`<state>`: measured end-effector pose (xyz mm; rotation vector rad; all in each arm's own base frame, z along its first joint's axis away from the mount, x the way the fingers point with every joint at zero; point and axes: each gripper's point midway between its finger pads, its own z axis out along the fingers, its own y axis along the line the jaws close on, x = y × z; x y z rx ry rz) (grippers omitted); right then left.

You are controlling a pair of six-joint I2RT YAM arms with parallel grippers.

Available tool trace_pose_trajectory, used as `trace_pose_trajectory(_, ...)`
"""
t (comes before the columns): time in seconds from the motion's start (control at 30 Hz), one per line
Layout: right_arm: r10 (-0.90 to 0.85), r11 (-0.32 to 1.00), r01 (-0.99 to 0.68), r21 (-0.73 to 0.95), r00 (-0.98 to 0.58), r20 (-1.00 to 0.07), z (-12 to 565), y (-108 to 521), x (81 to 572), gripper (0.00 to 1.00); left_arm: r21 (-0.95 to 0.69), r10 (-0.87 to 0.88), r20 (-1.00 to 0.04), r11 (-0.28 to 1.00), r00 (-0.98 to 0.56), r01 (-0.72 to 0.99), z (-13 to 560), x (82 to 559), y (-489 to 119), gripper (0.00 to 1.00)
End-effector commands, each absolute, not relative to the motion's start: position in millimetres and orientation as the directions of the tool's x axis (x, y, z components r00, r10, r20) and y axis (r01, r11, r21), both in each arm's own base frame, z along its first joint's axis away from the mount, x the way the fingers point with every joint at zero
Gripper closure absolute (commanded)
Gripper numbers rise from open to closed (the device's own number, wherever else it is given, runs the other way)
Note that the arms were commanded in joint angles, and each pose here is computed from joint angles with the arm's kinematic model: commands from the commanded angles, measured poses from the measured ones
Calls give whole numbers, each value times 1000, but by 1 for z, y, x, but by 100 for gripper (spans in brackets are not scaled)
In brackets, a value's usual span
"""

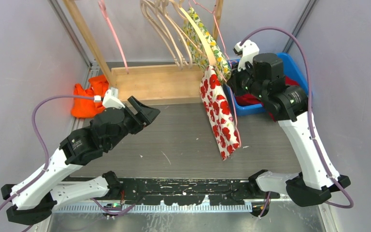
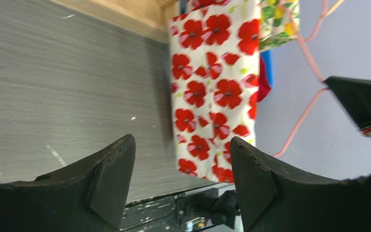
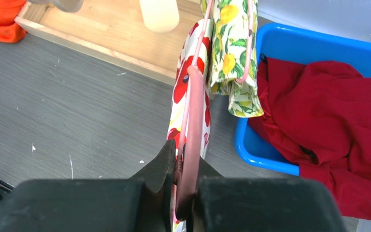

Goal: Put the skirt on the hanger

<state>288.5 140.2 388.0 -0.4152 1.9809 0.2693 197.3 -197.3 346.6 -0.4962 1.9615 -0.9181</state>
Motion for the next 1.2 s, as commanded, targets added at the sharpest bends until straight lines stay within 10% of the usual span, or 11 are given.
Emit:
trace_pose_trajectory(0.0, -78, 895, -446, 28, -217, -973, 453, 150, 299, 99, -738, -651, -568, 673, -504, -37, 327, 192, -175, 29)
trace_pose_trajectory(1.17, 73, 854, -520, 23, 75, -995, 562, 222, 419, 99, -712, -671, -554, 689, -493, -137, 289, 161, -119, 33)
